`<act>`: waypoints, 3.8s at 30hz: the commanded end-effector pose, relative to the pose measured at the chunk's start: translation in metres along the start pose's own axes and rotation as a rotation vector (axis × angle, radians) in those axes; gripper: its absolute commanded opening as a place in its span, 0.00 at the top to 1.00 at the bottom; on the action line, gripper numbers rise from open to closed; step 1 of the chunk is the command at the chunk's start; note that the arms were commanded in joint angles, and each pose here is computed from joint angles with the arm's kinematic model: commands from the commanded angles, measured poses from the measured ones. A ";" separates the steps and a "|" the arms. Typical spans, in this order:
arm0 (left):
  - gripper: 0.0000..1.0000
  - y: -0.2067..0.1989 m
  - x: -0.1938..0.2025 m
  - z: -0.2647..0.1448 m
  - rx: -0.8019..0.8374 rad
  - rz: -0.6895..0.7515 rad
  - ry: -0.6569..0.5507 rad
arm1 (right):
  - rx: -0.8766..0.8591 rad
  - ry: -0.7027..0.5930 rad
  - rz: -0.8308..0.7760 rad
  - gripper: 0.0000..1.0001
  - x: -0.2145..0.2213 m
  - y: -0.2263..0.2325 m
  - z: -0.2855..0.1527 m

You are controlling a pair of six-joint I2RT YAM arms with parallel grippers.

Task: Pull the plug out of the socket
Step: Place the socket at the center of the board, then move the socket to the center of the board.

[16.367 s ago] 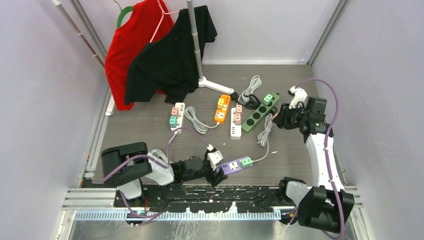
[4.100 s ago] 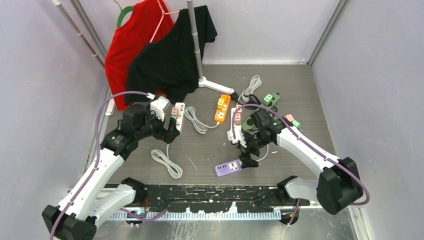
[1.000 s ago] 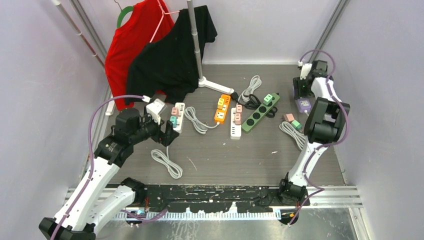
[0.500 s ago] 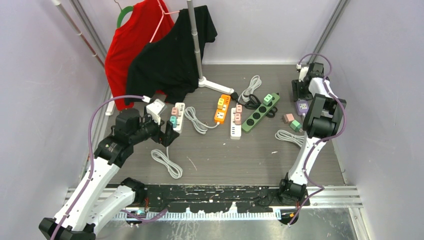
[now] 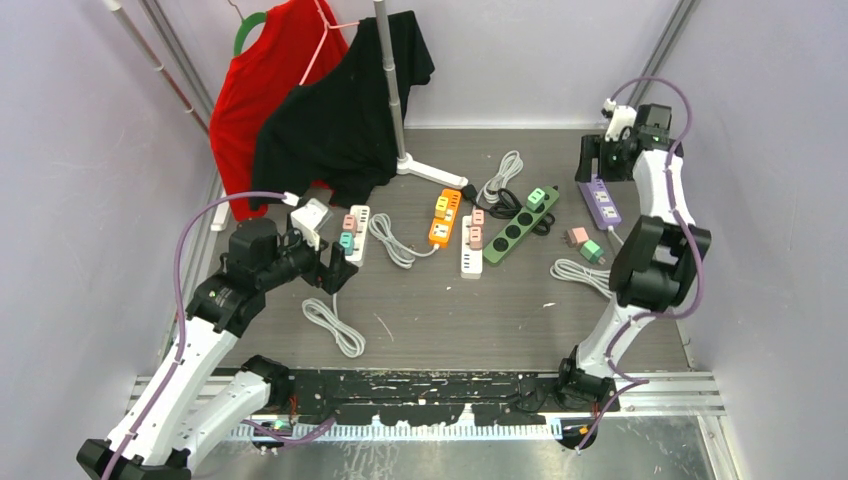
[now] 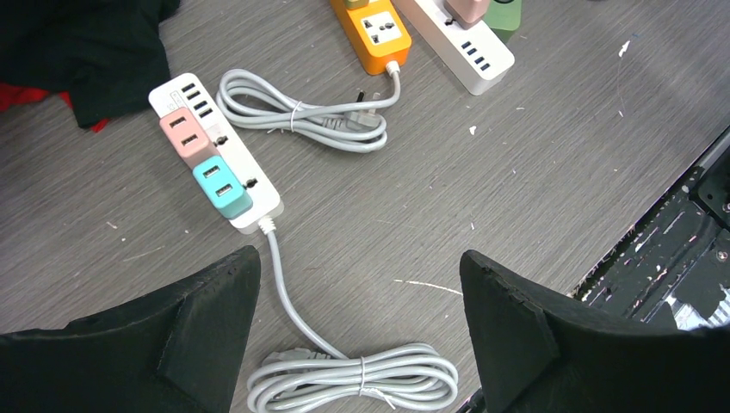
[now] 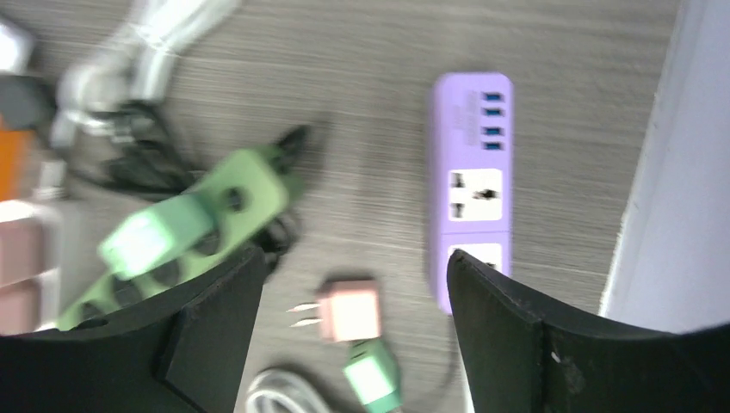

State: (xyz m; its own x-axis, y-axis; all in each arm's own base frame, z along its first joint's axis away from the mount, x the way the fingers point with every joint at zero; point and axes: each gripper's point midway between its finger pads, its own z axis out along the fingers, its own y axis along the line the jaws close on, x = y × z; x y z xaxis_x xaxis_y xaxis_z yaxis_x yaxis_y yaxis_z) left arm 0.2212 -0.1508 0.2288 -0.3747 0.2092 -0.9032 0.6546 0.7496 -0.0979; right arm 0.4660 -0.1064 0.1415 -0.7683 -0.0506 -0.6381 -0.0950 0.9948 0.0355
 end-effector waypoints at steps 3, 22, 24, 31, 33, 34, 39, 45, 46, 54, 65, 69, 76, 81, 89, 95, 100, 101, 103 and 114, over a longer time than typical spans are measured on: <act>0.14 -0.001 -0.013 -0.001 0.010 0.019 -0.056 | -0.365 -0.195 0.000 0.18 -0.037 0.113 -0.099; 0.08 0.012 0.003 0.012 -0.038 -0.005 0.011 | -0.893 -0.475 -0.081 0.07 0.036 0.249 -0.184; 0.08 0.014 0.006 0.014 -0.047 -0.014 0.022 | -0.895 -0.481 -0.086 0.07 0.035 0.250 -0.188; 0.08 0.005 -0.002 0.031 0.006 -0.160 0.028 | -0.912 -0.475 -0.078 0.07 0.036 0.253 -0.194; 0.09 -0.002 -0.007 0.036 0.039 -0.235 0.012 | -0.916 -0.469 -0.070 0.07 0.036 0.253 -0.193; 0.09 -0.004 -0.009 0.038 0.049 -0.269 0.004 | -0.918 -0.465 -0.068 0.07 0.036 0.253 -0.192; 0.09 -0.010 -0.008 0.039 0.053 -0.420 -0.058 | -0.917 -0.456 -0.061 0.07 0.037 0.253 -0.188; 0.08 -0.006 0.005 0.043 0.023 -0.553 -0.125 | -0.922 -0.442 -0.051 0.07 0.039 0.253 -0.183; 0.08 -0.005 0.007 0.044 0.012 -0.574 -0.132 | -0.922 -0.441 -0.051 0.07 0.039 0.253 -0.183; 0.10 0.009 0.028 0.057 -0.068 -0.696 -0.135 | -0.924 -0.437 -0.049 0.07 0.040 0.253 -0.182; 0.12 0.003 0.047 0.075 -0.040 -0.733 -0.011 | -0.933 -0.399 -0.034 0.07 0.046 0.253 -0.169; 0.16 0.004 0.061 0.072 -0.093 -0.639 0.048 | -0.927 -0.399 -0.042 0.07 0.049 0.252 -0.165; 0.16 0.010 0.078 0.067 -0.230 -0.514 0.088 | -0.927 -0.380 -0.036 0.07 0.052 0.250 -0.157; 0.24 0.017 0.084 0.071 -0.295 -0.479 0.115 | -0.921 -0.381 -0.044 0.07 0.053 0.250 -0.157; 0.23 0.044 0.092 0.083 -0.505 -0.416 0.258 | -0.925 -0.374 -0.042 0.07 0.053 0.250 -0.156; 0.18 0.062 0.079 0.094 -0.527 -0.241 0.298 | -0.928 -0.375 -0.046 0.07 0.053 0.252 -0.158; 0.17 0.075 0.096 0.119 -0.450 -0.272 0.345 | -0.931 -0.371 -0.048 0.07 0.054 0.253 -0.158; 0.17 0.076 0.096 0.125 -0.435 -0.277 0.342 | -0.932 -0.374 -0.052 0.07 0.053 0.253 -0.158; 0.17 0.080 0.100 0.132 -0.429 -0.282 0.353 | -0.933 -0.372 -0.053 0.07 0.054 0.254 -0.158; 0.24 0.096 0.111 0.163 -0.455 -0.293 0.410 | -0.931 -0.363 -0.059 0.07 0.055 0.254 -0.156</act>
State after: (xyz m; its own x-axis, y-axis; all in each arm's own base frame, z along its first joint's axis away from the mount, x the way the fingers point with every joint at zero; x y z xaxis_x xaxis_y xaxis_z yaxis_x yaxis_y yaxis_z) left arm 0.3228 -0.1485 0.0342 -0.8199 0.1281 -0.5581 0.1759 0.9839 -0.0326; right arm 0.2986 0.1285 0.2266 -0.5622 0.1045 -0.8203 -0.6679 0.5276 0.5250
